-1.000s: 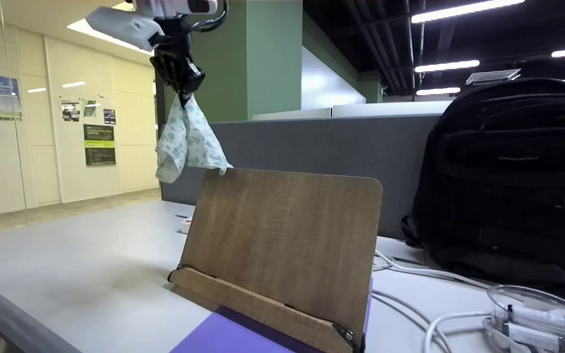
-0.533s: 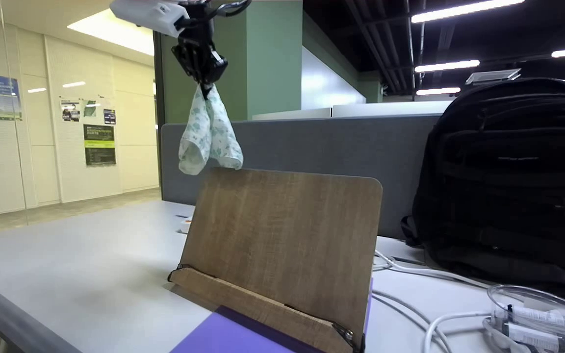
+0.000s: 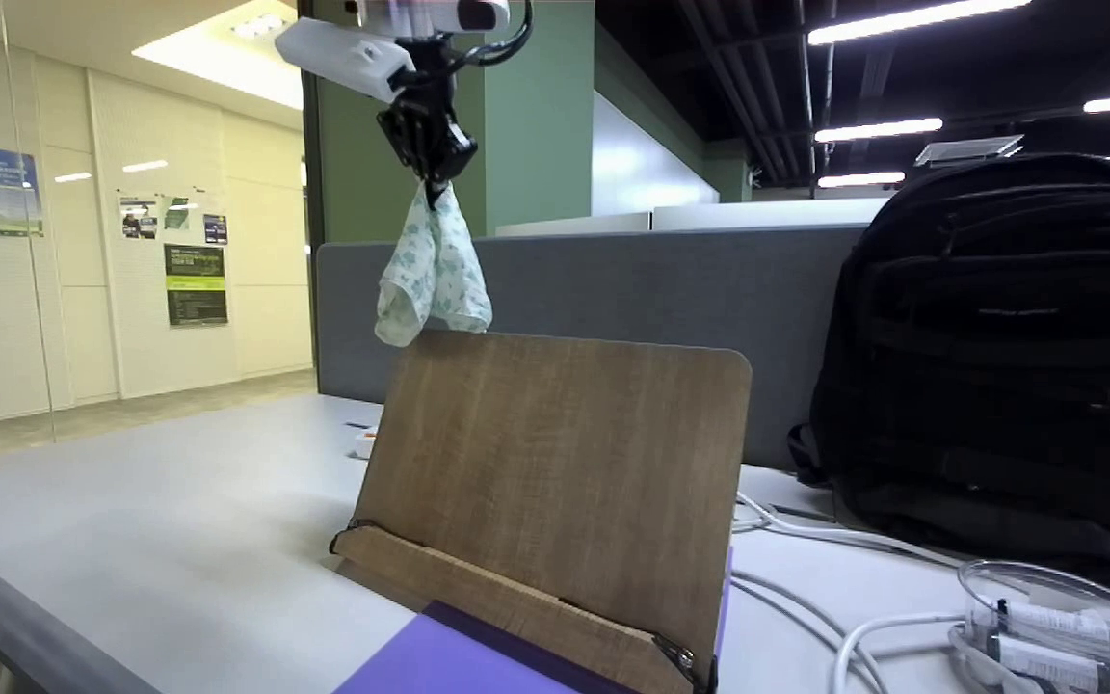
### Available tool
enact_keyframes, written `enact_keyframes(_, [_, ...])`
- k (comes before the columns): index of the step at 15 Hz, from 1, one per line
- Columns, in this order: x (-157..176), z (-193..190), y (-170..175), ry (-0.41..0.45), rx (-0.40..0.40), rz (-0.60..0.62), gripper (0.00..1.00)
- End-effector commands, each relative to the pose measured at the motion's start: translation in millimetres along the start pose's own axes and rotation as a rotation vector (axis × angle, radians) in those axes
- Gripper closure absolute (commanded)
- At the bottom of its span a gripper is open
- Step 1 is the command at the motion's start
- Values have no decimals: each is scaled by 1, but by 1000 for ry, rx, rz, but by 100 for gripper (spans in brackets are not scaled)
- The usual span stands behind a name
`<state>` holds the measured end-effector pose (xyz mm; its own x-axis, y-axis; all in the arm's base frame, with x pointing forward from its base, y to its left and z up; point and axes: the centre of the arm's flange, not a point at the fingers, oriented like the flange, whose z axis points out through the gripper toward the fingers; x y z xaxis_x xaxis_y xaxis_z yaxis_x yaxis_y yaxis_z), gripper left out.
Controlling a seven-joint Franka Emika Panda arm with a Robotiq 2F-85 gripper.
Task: Hang the white and green cloth on the wooden board
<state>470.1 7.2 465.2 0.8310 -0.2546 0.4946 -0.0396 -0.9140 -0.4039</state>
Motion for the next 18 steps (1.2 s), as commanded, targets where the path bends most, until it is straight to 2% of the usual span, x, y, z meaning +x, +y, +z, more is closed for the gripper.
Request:
enact_keyframes(1, [27,23,10,-43,12,-10,99])
enact_keyframes(4, [16,29,21,-119,14,-68,99])
enact_keyframes(8, [2,29,43,-219,-26,-137,99])
enact_keyframes(18, [-8,25,123,-263,-71,-73,99])
